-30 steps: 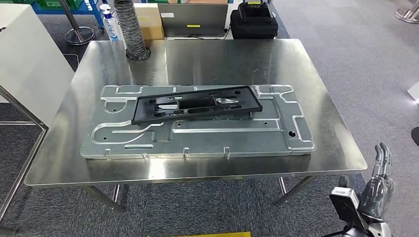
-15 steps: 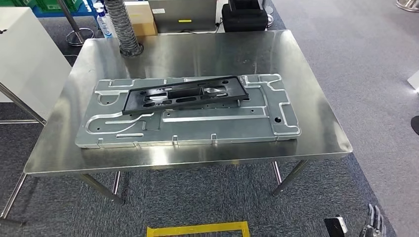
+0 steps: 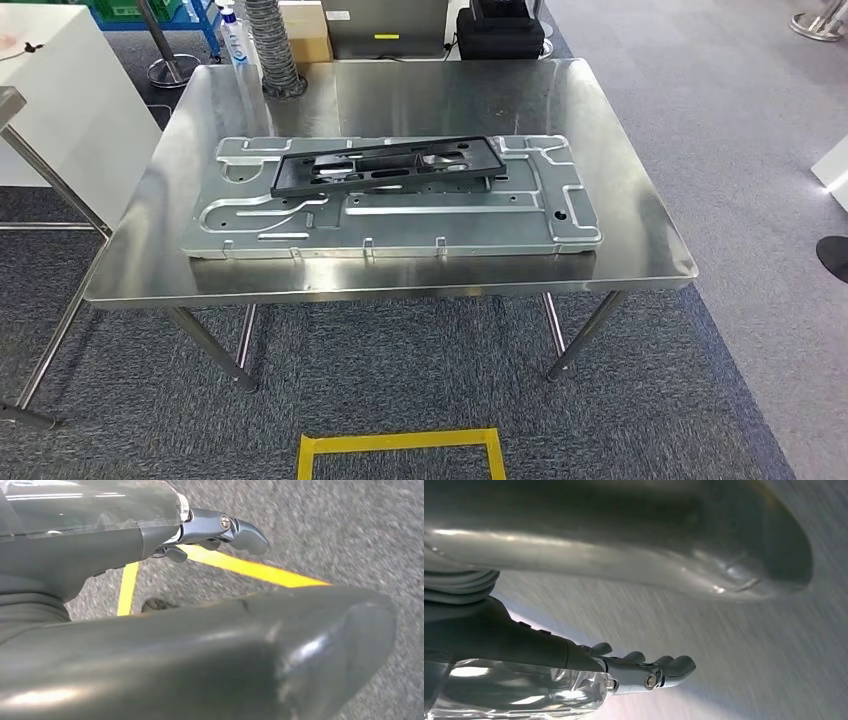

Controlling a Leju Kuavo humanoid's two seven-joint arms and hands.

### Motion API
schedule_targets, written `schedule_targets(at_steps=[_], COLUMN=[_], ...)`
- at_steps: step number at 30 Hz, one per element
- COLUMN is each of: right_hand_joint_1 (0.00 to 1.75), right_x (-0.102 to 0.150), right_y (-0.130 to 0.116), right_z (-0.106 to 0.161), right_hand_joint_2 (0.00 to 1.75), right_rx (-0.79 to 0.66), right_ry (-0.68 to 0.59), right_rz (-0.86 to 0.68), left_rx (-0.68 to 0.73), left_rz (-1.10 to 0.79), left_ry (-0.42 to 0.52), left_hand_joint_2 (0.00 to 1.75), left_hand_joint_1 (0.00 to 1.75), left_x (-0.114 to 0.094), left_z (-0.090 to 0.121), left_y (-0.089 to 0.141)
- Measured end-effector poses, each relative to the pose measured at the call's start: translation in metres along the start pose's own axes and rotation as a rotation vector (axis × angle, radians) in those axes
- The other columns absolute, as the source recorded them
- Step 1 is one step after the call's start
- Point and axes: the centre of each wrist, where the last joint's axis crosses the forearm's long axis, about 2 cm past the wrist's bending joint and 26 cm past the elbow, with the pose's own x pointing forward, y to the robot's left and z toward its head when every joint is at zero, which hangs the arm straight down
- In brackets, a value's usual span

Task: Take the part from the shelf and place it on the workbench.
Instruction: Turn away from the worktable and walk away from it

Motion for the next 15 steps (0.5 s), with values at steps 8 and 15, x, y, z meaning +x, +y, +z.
schedule_targets(at_steps=[8,15], right_hand_joint_1=[0.0,0.0], right_x=[0.025,0.044], right_y=[0.028,0.045], right_z=[0.008,0.015], right_hand_joint_2=[0.0,0.0], right_rx=[0.301,0.432], right_ry=[0.072,0.095], right_rz=[0.0,-0.036], left_rx=[-0.017,-0.054], left_rz=[-0.042,-0.104], left_ry=[-0.016,-0.041], left_hand_joint_2=[0.0,0.0], left_hand_joint_1=[0.0,0.0], left_x=[0.001,0.007], left_z=[-0.001,-0.004], left_y=[0.004,0.014])
